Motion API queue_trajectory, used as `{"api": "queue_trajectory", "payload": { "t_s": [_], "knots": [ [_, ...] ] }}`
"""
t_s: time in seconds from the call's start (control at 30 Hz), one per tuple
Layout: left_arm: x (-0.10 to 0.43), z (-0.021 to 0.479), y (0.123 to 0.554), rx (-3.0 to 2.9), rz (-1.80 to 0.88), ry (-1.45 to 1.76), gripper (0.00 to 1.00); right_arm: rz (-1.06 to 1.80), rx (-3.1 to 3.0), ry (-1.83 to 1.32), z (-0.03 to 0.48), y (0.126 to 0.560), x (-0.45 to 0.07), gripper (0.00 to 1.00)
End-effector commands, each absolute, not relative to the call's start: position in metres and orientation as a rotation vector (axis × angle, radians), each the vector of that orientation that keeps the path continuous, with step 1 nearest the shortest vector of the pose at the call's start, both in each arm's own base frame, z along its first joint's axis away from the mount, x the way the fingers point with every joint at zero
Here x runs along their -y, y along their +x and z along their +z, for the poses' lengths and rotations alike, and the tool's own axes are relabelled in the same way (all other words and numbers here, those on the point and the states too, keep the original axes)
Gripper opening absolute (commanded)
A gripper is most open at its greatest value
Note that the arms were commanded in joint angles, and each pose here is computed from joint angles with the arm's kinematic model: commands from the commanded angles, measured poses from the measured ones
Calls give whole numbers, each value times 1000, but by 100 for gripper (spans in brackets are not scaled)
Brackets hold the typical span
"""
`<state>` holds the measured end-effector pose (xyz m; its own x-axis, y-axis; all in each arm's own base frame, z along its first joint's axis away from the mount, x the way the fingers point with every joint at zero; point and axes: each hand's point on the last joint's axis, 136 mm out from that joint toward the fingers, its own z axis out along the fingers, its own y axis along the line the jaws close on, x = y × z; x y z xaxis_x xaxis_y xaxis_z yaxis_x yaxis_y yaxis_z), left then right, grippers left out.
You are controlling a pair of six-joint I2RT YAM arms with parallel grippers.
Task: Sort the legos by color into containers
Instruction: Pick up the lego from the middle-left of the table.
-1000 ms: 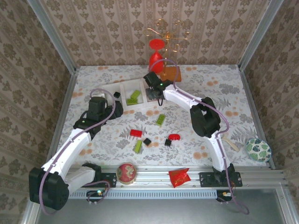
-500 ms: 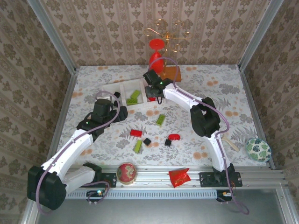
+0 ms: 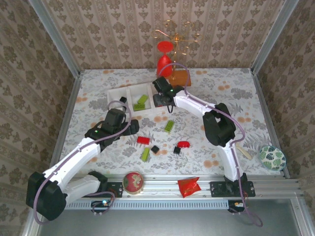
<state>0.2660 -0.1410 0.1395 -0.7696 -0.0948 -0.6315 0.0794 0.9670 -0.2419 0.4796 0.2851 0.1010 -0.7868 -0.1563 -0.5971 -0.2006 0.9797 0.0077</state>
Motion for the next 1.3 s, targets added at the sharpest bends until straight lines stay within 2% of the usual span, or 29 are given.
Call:
{"api": "queue_trajectory", "payload": {
  "t_s": [0.0, 0.2, 0.37, 0.7, 0.93, 1.1, 1.27],
  "knots": [
    [144, 128, 245, -2494, -330, 0, 93, 144, -2434, -189, 137, 468, -282, 70],
    [168, 114, 218, -2549, -345, 106, 85, 137, -2442, -106, 140, 436, -260, 83],
    [186, 99, 198, -2593, -331, 212, 76, 55, -2438, -11, 141, 413, -232, 100],
    [205, 68, 176, -2669, -263, 339, 60, -79, -2436, 128, 136, 374, -182, 100],
    [208, 55, 168, -2714, -247, 362, 54, -106, -2422, 171, 138, 363, -168, 100],
    [209, 47, 160, -2749, -249, 394, 54, -112, -2409, 189, 141, 362, -164, 100],
    [212, 41, 155, -2772, -246, 414, 57, -108, -2407, 195, 142, 361, -163, 100]
  ]
}}
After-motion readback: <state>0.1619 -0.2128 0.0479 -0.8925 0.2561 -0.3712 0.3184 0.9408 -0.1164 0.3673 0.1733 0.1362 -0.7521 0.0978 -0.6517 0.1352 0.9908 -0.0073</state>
